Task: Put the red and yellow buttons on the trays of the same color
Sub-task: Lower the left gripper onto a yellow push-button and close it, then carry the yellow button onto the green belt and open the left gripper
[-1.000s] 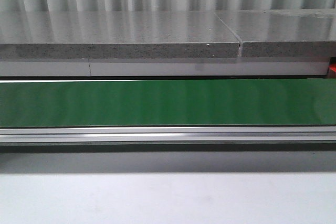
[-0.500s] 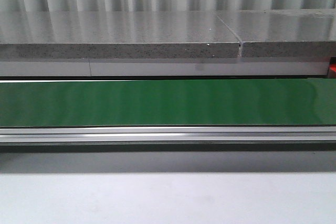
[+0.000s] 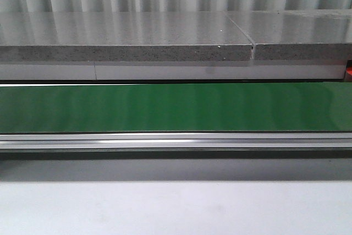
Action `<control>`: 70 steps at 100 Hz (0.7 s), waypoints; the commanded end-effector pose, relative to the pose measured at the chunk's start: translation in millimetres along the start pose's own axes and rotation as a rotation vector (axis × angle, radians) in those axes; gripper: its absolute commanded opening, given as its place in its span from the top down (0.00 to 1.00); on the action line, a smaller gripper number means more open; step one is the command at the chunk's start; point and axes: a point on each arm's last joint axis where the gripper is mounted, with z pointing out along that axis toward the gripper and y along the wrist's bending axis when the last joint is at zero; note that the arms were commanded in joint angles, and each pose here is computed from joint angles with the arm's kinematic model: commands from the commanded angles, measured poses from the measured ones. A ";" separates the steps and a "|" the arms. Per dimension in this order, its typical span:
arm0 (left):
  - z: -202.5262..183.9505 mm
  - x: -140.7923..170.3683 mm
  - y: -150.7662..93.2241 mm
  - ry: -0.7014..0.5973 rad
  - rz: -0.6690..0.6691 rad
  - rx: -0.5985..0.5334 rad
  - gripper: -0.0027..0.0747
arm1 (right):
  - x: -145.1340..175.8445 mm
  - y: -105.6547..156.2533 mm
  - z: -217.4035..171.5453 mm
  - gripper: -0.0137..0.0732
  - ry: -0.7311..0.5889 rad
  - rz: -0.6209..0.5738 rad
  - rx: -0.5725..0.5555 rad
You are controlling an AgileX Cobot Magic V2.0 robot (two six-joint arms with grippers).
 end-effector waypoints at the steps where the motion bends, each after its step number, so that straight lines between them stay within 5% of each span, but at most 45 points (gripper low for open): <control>1: -13.8 -7.9 -17.7 -0.066 0.107 0.008 0.99 | -13.2 -1.6 -4.0 0.92 -0.083 0.003 0.024; 27: -9.8 -3.6 -41.0 -0.047 0.314 -0.027 0.99 | -13.2 -1.6 -4.0 0.92 -0.083 0.003 0.024; 70: 12.2 -4.8 -38.6 -0.003 0.313 -0.032 0.99 | -13.2 -1.6 -4.0 0.92 -0.083 0.003 0.024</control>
